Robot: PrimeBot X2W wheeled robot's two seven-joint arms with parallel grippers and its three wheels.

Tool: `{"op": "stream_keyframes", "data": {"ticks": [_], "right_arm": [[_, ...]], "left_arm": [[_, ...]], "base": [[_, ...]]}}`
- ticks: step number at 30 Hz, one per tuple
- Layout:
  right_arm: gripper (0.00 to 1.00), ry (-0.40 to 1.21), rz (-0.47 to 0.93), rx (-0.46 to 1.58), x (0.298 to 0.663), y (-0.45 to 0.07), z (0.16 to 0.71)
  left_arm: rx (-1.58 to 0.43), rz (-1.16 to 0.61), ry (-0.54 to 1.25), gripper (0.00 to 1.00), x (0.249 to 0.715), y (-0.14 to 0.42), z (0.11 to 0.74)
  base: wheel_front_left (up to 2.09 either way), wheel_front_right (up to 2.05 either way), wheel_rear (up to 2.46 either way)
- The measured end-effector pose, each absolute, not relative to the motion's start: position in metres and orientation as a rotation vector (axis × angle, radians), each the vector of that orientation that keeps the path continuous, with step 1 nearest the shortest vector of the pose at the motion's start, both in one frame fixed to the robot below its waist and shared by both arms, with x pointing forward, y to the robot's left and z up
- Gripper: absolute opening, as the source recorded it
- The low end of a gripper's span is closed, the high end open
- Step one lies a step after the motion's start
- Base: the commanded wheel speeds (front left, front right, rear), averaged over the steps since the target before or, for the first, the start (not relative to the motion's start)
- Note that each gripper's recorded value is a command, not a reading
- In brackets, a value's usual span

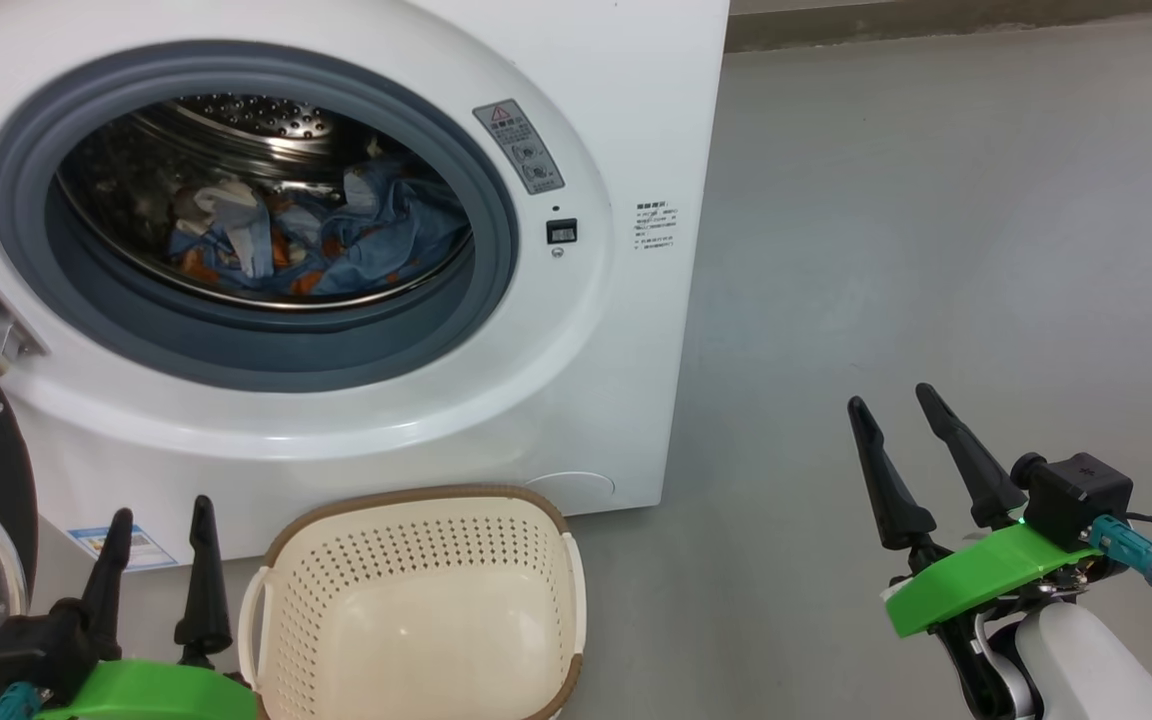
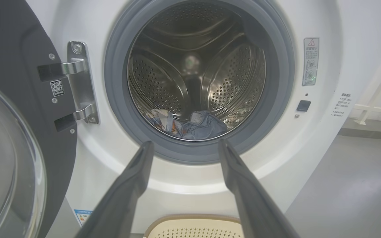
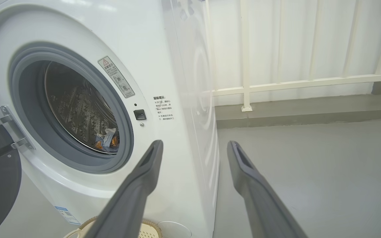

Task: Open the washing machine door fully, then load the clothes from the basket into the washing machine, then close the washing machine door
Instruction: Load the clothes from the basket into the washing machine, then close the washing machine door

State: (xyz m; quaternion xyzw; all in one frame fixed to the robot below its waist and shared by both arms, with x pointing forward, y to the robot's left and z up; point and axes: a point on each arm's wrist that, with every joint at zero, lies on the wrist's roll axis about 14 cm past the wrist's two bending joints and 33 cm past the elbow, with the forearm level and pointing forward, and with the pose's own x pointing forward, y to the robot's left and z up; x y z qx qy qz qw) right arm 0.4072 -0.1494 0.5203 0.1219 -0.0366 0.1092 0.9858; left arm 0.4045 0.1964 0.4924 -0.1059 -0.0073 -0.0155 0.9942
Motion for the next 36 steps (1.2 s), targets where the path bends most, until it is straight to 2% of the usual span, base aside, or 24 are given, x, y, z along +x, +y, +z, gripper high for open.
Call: {"op": "stream_keyframes", "data": {"ticks": [23,36], "right_arm": [[1.0,-0.069,0.216,0.248,0.4038,-0.1507,0.5193],[1.0,-0.064,0.212,0.26,0.4051,-0.151,0.5173]], "left_arm": [[-0.255,-0.04,-0.028,1.0,0.4066,0.1915,0.4959],[-0.264,-0.031,-0.035,1.0,0.4073,0.1949,0.497]], "base": [[-0.05,0.05,0.0],[-1.38,1.38,0.0]]}}
